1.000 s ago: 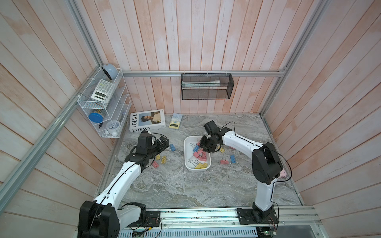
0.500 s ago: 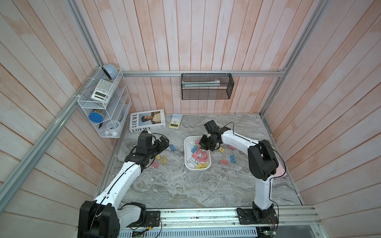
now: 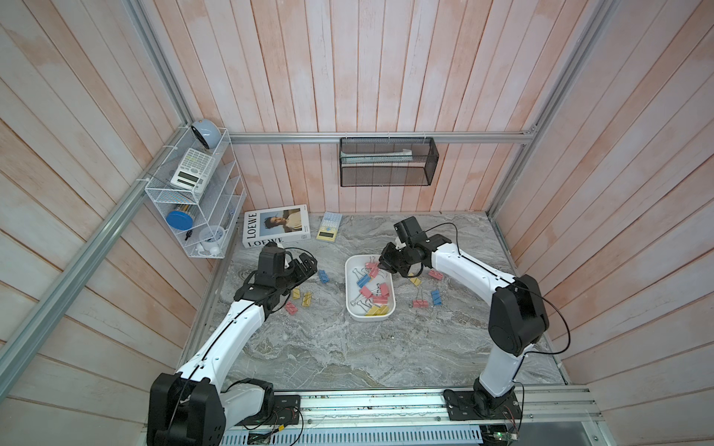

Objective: Take out the binder clips from the storage box
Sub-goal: Pick up the binder clip from the storage box, then place the binder clip at the center of the board.

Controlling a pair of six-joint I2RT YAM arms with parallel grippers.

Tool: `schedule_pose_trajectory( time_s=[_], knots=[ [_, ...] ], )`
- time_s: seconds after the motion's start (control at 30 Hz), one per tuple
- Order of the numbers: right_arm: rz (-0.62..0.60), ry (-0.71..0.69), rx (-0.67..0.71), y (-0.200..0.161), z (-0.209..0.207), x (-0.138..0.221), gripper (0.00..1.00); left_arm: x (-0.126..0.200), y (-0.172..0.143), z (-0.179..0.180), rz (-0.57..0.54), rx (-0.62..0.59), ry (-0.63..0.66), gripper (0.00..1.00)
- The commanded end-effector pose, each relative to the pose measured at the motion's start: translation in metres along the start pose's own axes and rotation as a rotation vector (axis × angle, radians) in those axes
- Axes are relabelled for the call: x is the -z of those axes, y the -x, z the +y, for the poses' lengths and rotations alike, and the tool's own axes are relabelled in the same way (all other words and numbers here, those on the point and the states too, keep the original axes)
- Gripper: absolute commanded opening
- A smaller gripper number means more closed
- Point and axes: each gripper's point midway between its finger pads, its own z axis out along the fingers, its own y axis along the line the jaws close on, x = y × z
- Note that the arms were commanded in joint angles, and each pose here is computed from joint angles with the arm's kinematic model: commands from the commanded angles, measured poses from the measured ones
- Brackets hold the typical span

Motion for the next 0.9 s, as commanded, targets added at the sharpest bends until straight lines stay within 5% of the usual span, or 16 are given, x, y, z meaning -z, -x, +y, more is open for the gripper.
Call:
schedule_pose_trajectory(
  time_s=[0.0, 0.23, 0.47, 0.8, 0.87],
  knots=[
    [-0.058, 0.032, 0.007, 0.024, -0.007, 0.020, 0.00, 0.005, 0.013, -0.009, -0.022, -0.020, -0.009, 1.00],
    [-0.195, 0.039, -0.010, 0.096, -0.043, 0.043, 0.00, 0.006, 0.009, -0.013, -0.006, -0.025, 0.001, 1.00],
    [-0.235, 0.020, -0.083, 0.150, -0.094, 0.027, 0.00, 0.008, 0.001, -0.016, 0.007, -0.043, 0.026, 1.00],
    [-0.196, 0.005, -0.174, 0.167, -0.144, -0.008, 0.00, -0.010, -0.019, -0.038, 0.091, -0.109, 0.027, 1.00],
    [-0.189, 0.005, -0.185, 0.164, -0.150, -0.011, 0.11, -0.017, -0.024, -0.043, 0.114, -0.119, 0.023, 1.00]
  ],
)
